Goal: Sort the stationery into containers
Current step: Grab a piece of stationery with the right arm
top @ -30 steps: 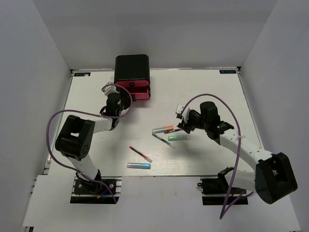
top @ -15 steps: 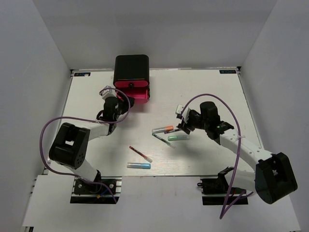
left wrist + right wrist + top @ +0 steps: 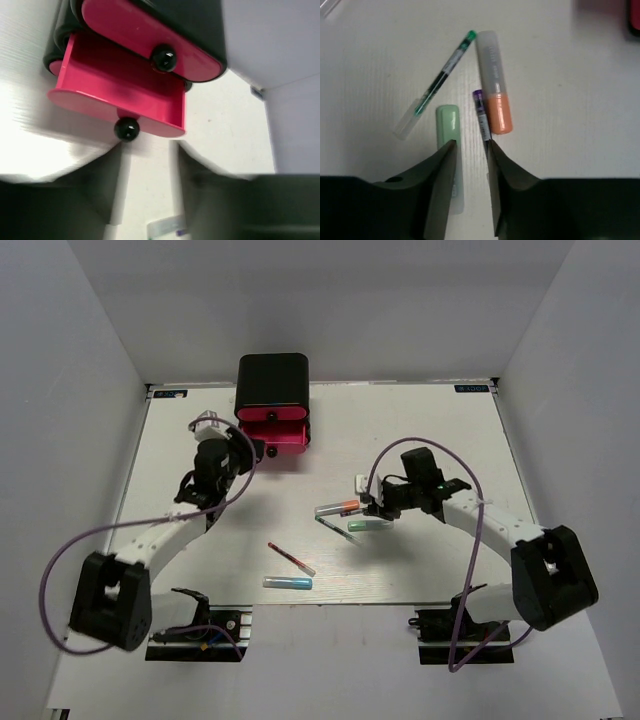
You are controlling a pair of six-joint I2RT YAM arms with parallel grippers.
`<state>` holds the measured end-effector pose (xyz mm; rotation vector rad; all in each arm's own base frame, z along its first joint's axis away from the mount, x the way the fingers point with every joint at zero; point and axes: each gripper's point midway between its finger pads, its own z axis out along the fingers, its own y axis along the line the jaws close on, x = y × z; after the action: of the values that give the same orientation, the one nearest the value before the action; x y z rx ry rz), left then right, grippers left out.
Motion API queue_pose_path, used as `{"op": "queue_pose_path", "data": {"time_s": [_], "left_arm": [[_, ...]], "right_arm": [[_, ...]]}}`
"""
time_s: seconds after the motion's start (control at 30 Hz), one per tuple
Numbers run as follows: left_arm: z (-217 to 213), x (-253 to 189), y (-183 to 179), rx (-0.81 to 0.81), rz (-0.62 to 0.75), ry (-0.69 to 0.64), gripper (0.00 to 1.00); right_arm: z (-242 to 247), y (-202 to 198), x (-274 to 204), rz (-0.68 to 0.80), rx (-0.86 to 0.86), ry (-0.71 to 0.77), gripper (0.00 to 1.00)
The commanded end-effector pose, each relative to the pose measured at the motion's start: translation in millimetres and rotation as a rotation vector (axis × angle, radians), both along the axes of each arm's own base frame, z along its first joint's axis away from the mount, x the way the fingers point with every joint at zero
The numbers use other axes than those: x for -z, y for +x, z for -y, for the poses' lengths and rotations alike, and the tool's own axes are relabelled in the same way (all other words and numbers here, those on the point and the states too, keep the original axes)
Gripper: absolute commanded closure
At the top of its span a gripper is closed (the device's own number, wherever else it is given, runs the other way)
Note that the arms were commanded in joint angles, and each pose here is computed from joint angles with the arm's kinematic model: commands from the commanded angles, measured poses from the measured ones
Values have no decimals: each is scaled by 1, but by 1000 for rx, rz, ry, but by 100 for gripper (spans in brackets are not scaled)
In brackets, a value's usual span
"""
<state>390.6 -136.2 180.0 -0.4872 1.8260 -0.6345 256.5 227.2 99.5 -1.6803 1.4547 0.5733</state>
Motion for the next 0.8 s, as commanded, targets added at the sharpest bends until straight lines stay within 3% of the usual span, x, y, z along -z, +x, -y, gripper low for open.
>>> {"op": "queue_pose_path", "data": {"time_s": [0.0,0.07,0.1,0.2,0.33,0.4,0.5,0.77], "left_arm": [[-22,5,-36,-32,-68,75,59],[-31,4,-56,-41,-70,89,70],[-35,15,-68,-39,-117,105,73],[-34,25,-95,-19,-165,47,73],[-23,36,-122,44,-222,-38,42],[-15,50,-137,93,-289,-50,35],[-11,61,-150,143,-352,-38,31],[-6,40,-172,272,-407,47,28]], "right_arm": [[-2,-18,11,-2,-236,-54,65],[9,-33,28,-91,-275,-108,65],[10,-30,32,-100,-277,-131,57],[15,-29,43,-130,-287,-167,46],[15,-26,52,-129,-290,-191,39],[17,-23,57,-136,-275,-203,39],[19,-16,67,-131,-252,-230,39],[23,0,83,-126,-197,-285,40]]}}
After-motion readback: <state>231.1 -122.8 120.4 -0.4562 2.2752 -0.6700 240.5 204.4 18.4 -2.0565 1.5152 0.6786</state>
